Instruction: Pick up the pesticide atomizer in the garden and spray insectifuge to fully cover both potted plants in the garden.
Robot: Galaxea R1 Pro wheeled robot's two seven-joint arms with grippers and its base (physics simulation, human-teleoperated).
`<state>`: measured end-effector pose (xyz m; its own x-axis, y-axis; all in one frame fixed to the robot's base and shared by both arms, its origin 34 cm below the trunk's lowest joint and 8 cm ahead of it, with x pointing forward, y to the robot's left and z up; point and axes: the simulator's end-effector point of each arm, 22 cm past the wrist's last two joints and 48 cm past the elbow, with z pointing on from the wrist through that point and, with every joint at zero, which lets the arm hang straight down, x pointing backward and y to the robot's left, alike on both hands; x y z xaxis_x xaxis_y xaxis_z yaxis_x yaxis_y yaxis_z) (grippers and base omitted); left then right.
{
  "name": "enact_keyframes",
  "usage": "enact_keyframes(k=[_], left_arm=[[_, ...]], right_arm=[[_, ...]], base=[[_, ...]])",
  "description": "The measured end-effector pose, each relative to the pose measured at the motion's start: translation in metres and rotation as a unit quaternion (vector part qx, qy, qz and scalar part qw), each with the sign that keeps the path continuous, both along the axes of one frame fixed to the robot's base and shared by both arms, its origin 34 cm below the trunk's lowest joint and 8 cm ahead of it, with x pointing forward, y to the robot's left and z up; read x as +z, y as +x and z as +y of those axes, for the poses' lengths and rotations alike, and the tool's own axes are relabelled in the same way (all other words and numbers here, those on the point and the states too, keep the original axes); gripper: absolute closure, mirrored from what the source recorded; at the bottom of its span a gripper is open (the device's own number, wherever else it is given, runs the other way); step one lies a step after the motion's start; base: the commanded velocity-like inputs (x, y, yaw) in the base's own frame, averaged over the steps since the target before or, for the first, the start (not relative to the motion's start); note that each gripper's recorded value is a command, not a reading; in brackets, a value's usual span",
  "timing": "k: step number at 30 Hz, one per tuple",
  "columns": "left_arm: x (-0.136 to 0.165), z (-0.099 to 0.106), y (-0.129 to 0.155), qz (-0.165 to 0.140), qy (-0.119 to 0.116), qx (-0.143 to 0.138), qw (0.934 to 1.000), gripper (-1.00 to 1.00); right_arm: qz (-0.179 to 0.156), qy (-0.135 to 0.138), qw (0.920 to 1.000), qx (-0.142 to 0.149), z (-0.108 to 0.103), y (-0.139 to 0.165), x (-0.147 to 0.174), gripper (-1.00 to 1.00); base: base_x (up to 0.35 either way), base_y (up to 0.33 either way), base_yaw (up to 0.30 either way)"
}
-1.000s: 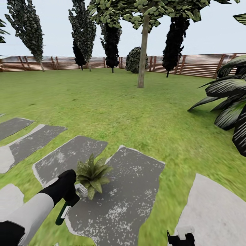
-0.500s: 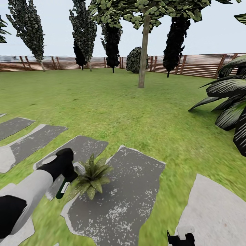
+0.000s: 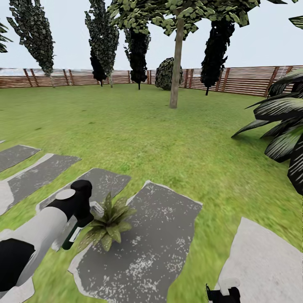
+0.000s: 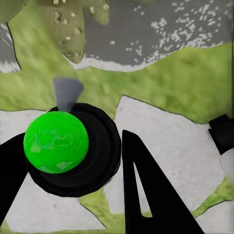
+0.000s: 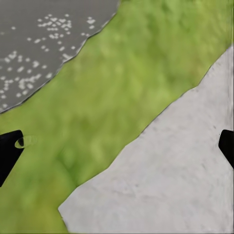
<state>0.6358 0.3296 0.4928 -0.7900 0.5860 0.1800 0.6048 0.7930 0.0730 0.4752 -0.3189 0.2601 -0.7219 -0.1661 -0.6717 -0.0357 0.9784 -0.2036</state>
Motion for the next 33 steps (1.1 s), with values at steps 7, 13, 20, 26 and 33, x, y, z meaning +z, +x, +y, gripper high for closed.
enact_keyframes(k=[7, 13, 20, 26, 33], left_arm=[[-0.0002, 0.0031, 0.0001, 0.000, 0.002, 0.001, 1.0000, 1.00], [0.0027, 0.0079, 0.0016, -0.003, 0.006, 0.004, 1.0000, 1.00], [0.0027, 0.0080, 0.0015, -0.003, 0.006, 0.005, 1.0000, 1.00], [-0.0013, 0.0058, -0.0017, 0.001, 0.006, 0.002, 1.0000, 1.00], [-0.0023, 0.0063, -0.0028, 0.002, 0.009, 0.000, 1.0000, 1.00]], right_arm=[[0.000, 0.000, 1.0000, -0.001, 0.0006, 0.0004, -0.0001, -1.00], [0.000, 0.001, 1.0000, -0.001, 0.0009, 0.0003, 0.0001, -1.00], [0.000, 0.001, 1.0000, 0.000, 0.0011, -0.0001, 0.0000, -1.00], [0.000, 0.001, 1.0000, 0.000, 0.0011, -0.0001, 0.0000, -1.00], [0.000, 0.001, 1.0000, 0.000, 0.0015, 0.0000, -0.0001, -1.00]], base=[[-0.111, -0.218, 0.010], [-0.028, -0.004, 0.246], [0.299, 0.124, 0.091], [0.311, -0.066, 0.036], [0.246, -0.184, 0.253]])
